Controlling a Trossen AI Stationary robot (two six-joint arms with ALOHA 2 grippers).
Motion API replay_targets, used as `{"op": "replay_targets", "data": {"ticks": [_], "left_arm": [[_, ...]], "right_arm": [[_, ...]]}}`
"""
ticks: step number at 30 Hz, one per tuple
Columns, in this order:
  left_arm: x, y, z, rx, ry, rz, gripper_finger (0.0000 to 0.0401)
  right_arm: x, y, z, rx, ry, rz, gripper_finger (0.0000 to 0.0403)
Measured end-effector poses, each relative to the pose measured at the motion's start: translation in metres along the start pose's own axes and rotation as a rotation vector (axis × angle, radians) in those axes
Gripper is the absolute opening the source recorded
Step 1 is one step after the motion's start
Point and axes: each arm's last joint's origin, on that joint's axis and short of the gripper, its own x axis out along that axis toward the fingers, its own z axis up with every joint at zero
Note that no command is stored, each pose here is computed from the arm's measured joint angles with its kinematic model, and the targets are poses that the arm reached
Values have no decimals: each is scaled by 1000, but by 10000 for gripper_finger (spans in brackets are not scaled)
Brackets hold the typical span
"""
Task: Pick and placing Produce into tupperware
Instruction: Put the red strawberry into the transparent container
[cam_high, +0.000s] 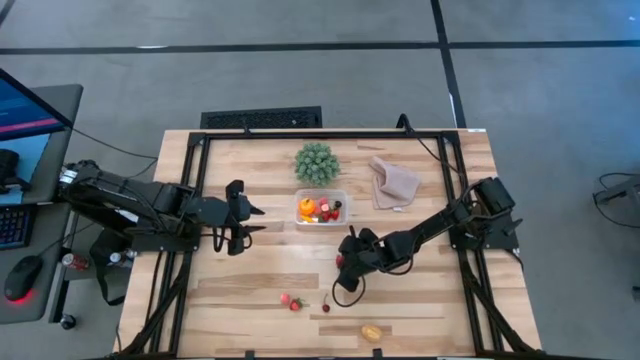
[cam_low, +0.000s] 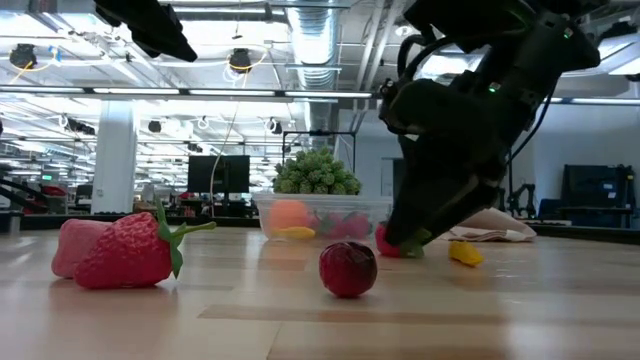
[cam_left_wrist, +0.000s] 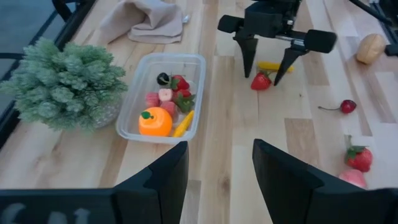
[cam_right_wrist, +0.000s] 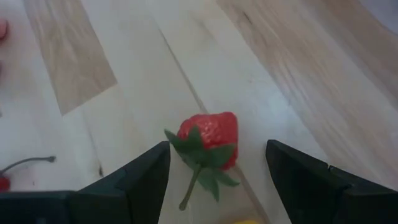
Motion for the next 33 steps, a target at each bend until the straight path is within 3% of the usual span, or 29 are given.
{"op": "replay_targets", "data": {"ticks": [4,16,30,33], "left_arm": [[0,0,0,0,-1,8,171],[0,0,0,-1,-3,17,171],[0,1,0,-8,0,18,171],[-1,2,-6,3,66,21,171]], "right_arm": [[0,0,0,1,-8,-8,241],[0,0,1,2,-25,-12,116],[-1,3,5,-1,-56,18,93],[-2,7,6,-30,-83,48,97]]}}
